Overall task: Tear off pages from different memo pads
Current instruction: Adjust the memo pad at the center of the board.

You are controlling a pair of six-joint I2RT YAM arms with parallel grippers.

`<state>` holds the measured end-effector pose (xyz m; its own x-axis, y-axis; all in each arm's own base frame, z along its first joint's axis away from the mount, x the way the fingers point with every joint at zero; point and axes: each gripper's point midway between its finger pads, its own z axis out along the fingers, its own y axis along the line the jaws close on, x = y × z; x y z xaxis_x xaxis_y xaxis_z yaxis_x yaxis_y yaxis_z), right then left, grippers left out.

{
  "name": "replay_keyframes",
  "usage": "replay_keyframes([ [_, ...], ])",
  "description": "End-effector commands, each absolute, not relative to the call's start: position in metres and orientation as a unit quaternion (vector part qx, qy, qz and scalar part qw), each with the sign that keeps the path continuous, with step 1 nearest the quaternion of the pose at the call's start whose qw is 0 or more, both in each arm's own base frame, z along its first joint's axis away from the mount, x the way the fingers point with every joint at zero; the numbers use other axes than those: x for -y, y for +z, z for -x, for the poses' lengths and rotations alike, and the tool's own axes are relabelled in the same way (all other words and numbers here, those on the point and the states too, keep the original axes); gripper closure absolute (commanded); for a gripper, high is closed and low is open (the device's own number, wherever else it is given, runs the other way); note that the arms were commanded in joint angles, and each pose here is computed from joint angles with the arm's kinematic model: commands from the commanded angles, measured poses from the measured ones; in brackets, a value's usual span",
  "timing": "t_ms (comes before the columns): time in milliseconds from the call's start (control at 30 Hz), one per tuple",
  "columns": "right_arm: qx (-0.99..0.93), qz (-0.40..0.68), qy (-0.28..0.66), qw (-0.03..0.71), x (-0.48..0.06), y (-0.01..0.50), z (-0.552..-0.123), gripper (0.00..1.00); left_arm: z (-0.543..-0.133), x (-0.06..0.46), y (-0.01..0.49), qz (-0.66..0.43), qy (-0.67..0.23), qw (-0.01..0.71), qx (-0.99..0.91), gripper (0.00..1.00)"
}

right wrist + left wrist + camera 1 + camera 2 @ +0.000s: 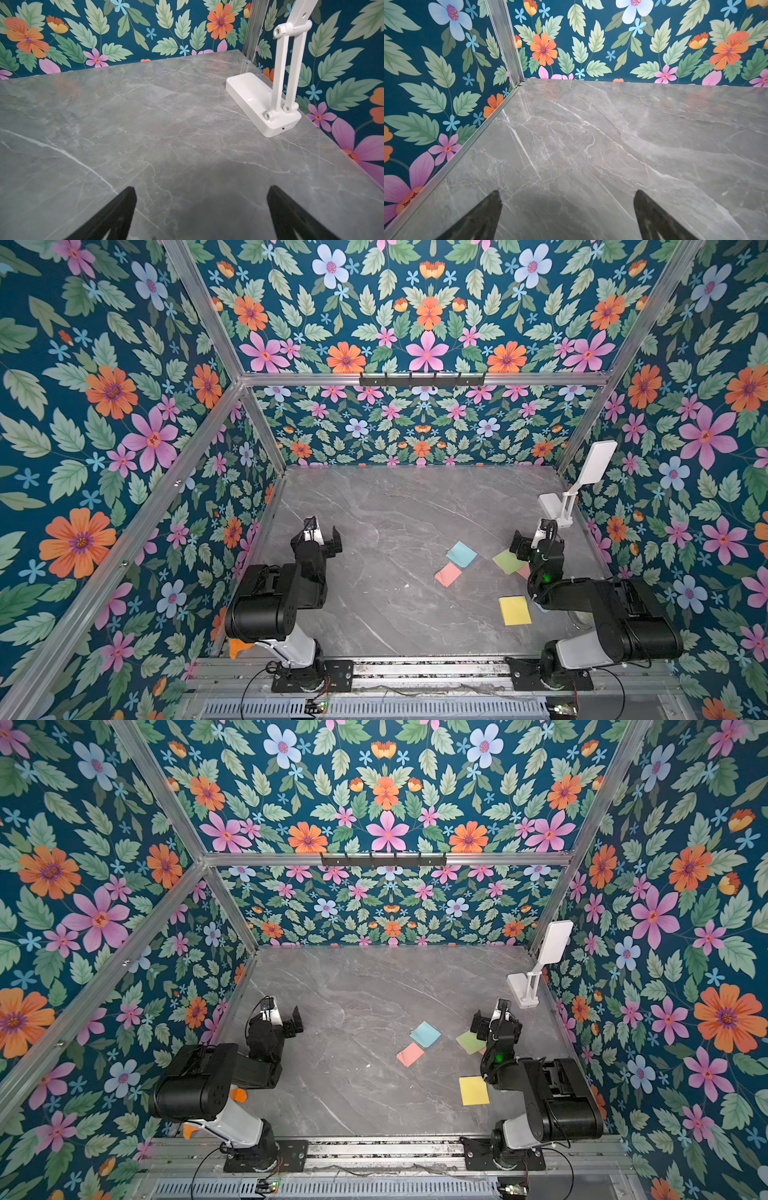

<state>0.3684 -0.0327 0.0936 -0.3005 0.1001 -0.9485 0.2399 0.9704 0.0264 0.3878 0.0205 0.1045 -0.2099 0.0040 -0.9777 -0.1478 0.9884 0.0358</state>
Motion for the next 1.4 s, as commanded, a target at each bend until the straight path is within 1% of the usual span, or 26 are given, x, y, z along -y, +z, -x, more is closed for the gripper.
replay_keyframes([
  [0, -0.792, -0.109, -0.063, 0.598, 0.0344, 0.1032, -0.3711, 0.01, -0.3891, -0.0193, 0.1096, 0.045, 0.057, 0.635, -0.769, 0.0],
  [1267, -0.794, -0.109, -0.059, 0.596, 0.0332, 0.1022, -0.3715, 0.01, -0.3904, -0.0187, 0.1086, 0.043, 0.052, 0.632, -0.772, 0.0],
  [1367, -0.786, -0.108, -0.071, 0.604, 0.0347, 0.108, -0.371, 0.01, -0.3876, -0.0201, 0.1155, 0.048, 0.066, 0.641, -0.763, 0.0],
])
